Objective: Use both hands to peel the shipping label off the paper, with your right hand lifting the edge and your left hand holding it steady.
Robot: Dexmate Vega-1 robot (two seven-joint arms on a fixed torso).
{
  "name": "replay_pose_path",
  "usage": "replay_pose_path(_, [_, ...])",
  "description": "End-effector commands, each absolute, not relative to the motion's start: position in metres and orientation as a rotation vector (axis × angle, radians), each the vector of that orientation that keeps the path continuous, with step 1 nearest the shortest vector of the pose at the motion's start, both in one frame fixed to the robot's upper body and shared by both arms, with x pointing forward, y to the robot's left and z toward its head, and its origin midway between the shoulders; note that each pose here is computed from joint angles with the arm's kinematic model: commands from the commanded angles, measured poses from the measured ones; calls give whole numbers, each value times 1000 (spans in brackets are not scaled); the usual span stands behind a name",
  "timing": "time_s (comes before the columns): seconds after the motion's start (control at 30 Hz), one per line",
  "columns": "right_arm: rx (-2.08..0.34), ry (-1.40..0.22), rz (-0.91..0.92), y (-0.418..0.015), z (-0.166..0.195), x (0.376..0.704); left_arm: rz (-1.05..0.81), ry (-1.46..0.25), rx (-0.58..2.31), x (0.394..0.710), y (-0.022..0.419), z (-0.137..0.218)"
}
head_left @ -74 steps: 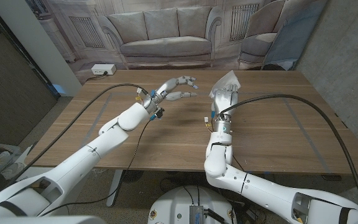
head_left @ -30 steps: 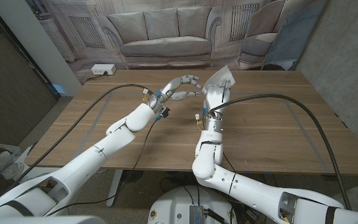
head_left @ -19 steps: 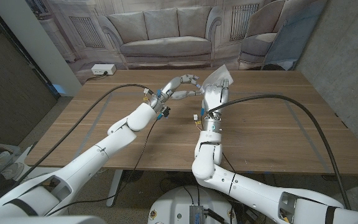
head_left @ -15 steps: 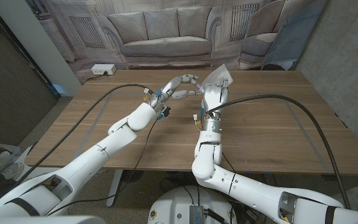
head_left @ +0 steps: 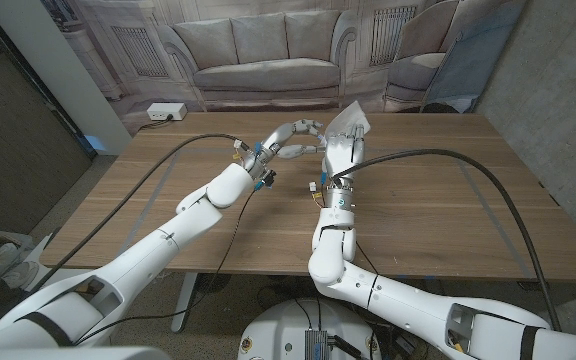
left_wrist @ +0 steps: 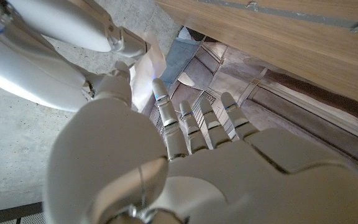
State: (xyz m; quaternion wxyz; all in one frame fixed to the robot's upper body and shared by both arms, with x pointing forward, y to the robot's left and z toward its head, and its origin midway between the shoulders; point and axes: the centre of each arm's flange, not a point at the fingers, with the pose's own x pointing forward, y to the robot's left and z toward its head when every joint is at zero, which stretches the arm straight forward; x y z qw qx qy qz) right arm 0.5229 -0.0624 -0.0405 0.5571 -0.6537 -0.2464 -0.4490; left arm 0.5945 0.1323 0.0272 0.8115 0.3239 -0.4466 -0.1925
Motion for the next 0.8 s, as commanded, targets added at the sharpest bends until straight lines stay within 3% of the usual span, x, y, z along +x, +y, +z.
replay_pose_path(0.03, [-1543,-592,-1054,-62,-39,526,-417,-971,671,593,129,30])
replay_pose_path(0.33, [-1548,-603,-1044,-61,-39,526,-346,-991,637,589,132,26])
replay_pose_path(0.8, [-1537,-628,-1034,-60,-37,525,-393,-963,637,588,133,28])
